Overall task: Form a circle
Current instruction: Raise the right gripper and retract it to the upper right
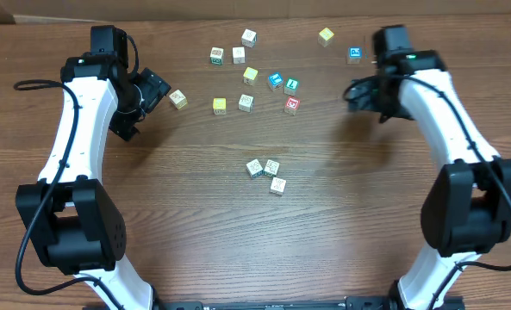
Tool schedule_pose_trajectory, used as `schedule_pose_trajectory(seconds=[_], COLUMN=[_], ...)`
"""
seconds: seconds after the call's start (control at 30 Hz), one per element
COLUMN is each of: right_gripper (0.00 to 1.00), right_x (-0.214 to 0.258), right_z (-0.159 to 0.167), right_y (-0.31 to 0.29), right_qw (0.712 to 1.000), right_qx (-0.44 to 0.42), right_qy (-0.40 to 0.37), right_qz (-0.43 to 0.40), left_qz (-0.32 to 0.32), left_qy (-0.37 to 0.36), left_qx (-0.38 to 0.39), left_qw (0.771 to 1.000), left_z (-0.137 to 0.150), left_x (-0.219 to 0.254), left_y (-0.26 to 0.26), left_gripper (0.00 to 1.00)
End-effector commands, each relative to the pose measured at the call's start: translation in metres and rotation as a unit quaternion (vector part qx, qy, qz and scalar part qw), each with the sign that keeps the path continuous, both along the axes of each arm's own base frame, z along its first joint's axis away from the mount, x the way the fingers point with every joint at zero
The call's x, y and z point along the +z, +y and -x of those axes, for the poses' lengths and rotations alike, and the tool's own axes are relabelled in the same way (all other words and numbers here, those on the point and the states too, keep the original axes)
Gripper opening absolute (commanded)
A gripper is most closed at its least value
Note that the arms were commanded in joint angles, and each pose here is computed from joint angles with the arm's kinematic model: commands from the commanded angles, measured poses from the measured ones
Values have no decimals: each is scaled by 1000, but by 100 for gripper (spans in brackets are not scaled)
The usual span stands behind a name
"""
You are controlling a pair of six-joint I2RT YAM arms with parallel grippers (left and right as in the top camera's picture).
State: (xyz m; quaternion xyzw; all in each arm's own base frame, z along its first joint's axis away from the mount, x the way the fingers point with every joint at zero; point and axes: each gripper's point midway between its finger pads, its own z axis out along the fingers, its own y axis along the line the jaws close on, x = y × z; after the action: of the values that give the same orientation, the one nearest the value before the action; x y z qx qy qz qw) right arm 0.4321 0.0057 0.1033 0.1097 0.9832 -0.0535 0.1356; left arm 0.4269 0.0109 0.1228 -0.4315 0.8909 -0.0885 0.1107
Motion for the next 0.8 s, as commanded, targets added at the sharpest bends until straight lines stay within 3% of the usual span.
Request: schedule_pose_trajectory(seconds=[0.0,0.2,0.27,0.33,0.37,0.47,0.6,0.77], right_gripper=[100,100,100,100,100,100,100,100], right_x=[12,12,12,12,12,12,12,12], right_z=[-6,-3,-2,-2,-2,-2,-2,-2], right_y=[-31,-65,-71,-73,-73,-73,-73,-73], right_qw=[999,997,996,996,996,996,996,996], right_qx=[-38,-77,-84,-87,-87,-87,-87,-87], right_qy=[-19,-19,-19,-19,-19,-19,-19,-19], right_qz=[1,2,2,2,2,2,2,2], left_qz=[-6,-3,1,-7,-22,-55,-132,-195], left_qy=[-10,-30,-37,-57,-67,-62,-26,-41], left_qx=[-10,-22,-58,-146,-227,-332,-363,-388], left_qw=[1000,999,998,988,971,940,922,900], left_z=[-2,-11,-14,-18,-18,-8,7,3], left_x=[6,9,10,12,13,11,5,9], left_y=[-1,-4,-16,-38,-59,-91,-105,-130], left_gripper=[100,100,100,100,100,100,100,100])
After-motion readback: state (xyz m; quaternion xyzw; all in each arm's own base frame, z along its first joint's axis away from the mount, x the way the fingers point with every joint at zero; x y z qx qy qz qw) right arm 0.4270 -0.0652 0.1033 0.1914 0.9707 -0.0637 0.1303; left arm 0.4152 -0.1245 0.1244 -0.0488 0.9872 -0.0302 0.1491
